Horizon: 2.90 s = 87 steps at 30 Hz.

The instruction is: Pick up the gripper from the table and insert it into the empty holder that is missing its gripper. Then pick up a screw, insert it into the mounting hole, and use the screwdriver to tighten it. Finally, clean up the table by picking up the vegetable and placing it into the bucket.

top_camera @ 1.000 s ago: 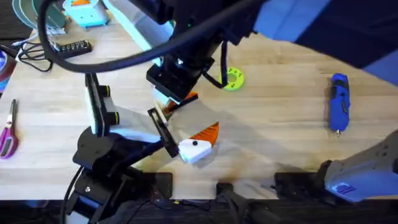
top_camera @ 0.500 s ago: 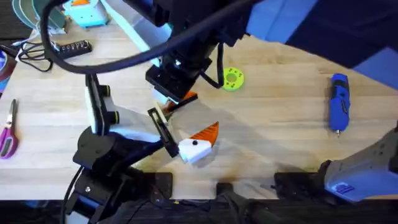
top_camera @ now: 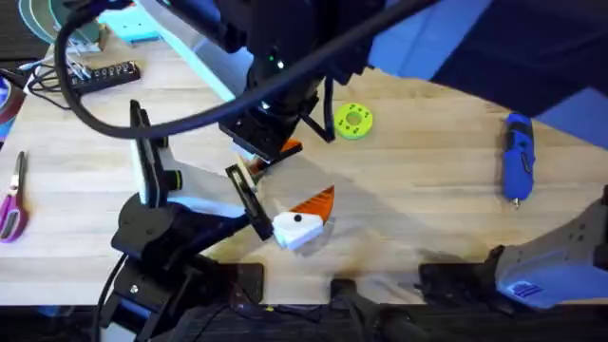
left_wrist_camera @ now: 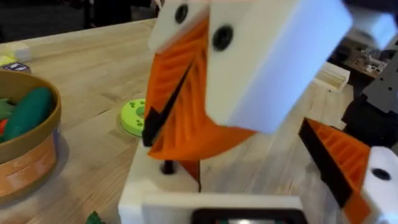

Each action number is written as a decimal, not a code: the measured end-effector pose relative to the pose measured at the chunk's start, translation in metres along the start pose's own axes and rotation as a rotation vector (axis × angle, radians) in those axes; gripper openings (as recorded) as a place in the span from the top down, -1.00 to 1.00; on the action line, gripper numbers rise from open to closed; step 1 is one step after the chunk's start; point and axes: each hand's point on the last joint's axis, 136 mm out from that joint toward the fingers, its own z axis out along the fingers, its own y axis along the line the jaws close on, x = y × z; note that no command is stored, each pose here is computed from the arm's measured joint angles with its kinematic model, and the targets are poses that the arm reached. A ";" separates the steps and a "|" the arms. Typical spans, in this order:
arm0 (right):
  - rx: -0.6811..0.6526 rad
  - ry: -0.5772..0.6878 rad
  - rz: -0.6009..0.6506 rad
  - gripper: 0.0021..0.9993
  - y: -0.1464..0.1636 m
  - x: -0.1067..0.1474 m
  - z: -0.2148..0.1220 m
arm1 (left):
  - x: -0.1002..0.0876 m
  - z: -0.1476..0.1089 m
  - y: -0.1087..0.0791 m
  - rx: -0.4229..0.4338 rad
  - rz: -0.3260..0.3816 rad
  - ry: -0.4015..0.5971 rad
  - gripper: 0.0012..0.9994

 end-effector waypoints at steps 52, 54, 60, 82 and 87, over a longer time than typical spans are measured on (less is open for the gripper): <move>0.038 -0.003 0.222 -0.99 -0.092 0.061 -0.054 | 0.000 0.000 0.000 0.001 0.004 0.000 -0.99; 0.030 -0.018 0.253 -0.99 -0.099 0.074 -0.053 | 0.000 0.000 0.000 0.001 0.004 0.000 -0.99; -0.034 -0.130 0.344 -0.99 -0.115 0.113 -0.050 | 0.000 0.000 0.000 0.001 0.004 0.000 -0.98; -0.399 -0.490 0.140 -0.99 -0.117 0.145 -0.067 | 0.000 0.000 0.000 0.001 0.004 0.000 -0.99; -0.416 -0.587 -0.161 -0.99 -0.098 0.132 -0.067 | 0.000 0.000 0.000 0.001 0.004 0.000 -0.99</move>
